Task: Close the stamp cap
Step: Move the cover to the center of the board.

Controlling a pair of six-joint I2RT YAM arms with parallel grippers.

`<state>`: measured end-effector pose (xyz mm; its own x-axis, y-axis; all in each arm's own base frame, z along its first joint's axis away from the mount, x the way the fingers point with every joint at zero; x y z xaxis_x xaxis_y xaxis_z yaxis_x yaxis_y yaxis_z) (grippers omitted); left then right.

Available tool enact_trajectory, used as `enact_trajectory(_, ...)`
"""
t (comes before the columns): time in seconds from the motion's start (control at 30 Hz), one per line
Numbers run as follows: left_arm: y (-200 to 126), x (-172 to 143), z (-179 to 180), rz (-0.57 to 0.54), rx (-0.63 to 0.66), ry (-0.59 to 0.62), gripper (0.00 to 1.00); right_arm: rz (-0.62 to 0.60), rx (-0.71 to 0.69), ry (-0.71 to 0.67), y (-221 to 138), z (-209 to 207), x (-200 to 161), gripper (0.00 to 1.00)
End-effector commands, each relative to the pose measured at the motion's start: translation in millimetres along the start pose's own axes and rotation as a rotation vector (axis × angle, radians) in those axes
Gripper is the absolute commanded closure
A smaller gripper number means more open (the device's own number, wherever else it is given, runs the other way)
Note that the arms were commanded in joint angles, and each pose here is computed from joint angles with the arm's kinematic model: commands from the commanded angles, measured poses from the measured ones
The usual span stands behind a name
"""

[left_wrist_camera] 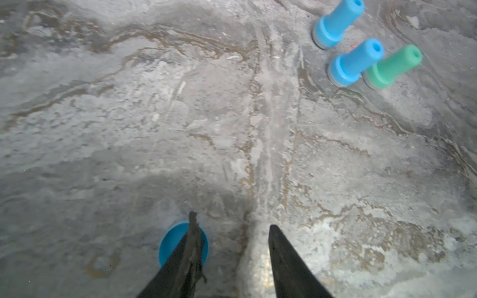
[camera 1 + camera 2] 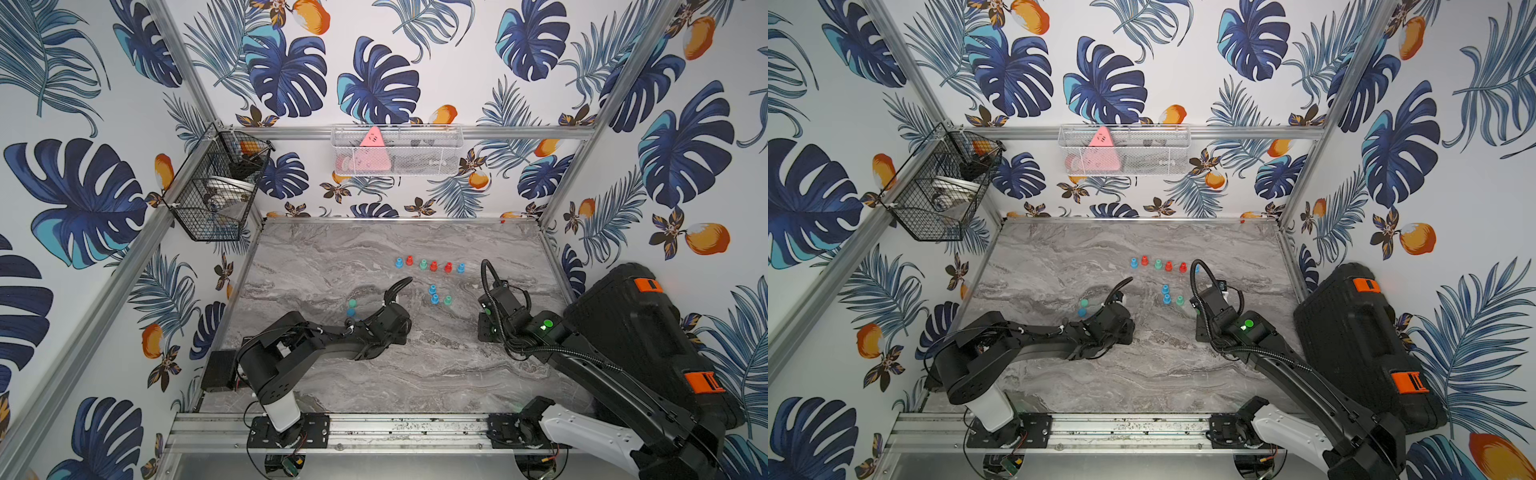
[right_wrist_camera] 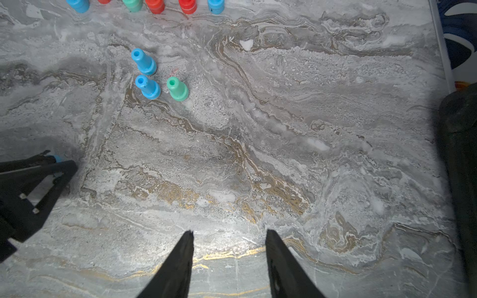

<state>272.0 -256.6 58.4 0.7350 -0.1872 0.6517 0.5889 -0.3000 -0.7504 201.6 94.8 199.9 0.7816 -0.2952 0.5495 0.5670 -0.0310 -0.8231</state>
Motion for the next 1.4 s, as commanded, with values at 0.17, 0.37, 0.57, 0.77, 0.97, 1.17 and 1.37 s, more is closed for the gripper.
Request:
enact_trajectory(0.17, 3.8, -35.9, -29.5, 0.154, 0.018, 0.078, 0.53, -0.017, 0.009, 0.012, -1.2, 0.4, 2.2, 0.51)
enact_trajectory(0.37, 1.8, -28.3, -38.8, 0.140, 0.019, 0.099, 0.53, -0.022, 0.014, 0.011, -2.4, 0.6, 2.6, 0.51)
enact_trajectory(0.57, -5.2, -14.8, -43.5, 0.118, 0.021, 0.120, 0.53, -0.023, 0.016, 0.011, -2.5, 0.9, 2.7, 0.51)
enact_trajectory(0.77, -15.2, 0.8, -48.5, 0.084, 0.013, 0.131, 0.53, -0.024, 0.017, 0.012, -2.6, 0.9, 2.8, 0.51)
enact_trajectory(0.97, -24.7, 14.3, -51.5, 0.043, 0.004, 0.138, 0.53, -0.022, 0.013, 0.011, -1.9, 0.9, 2.6, 0.51)
enact_trajectory(1.17, -35.2, 30.2, -55.9, 0.014, -0.002, 0.156, 0.53, -0.028, 0.017, 0.013, -3.2, 0.4, 3.2, 0.51)
enact_trajectory(1.37, -52.2, 44.4, -56.6, -0.024, -0.010, 0.156, 0.53, -0.025, 0.018, 0.012, -2.8, 0.7, 2.8, 0.51)
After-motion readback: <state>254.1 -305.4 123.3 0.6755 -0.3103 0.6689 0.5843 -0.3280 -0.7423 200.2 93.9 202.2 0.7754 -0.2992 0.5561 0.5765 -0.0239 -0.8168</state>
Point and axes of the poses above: each gripper's point midway between its finger pads, its own y axis out along the fingers, its own z axis along the line the jaws close on, x = y × z, the point moved 5 cm from there along -y, back along the fingers, and after that the axes turned 14 degrees about y, right-handed, at the moved point
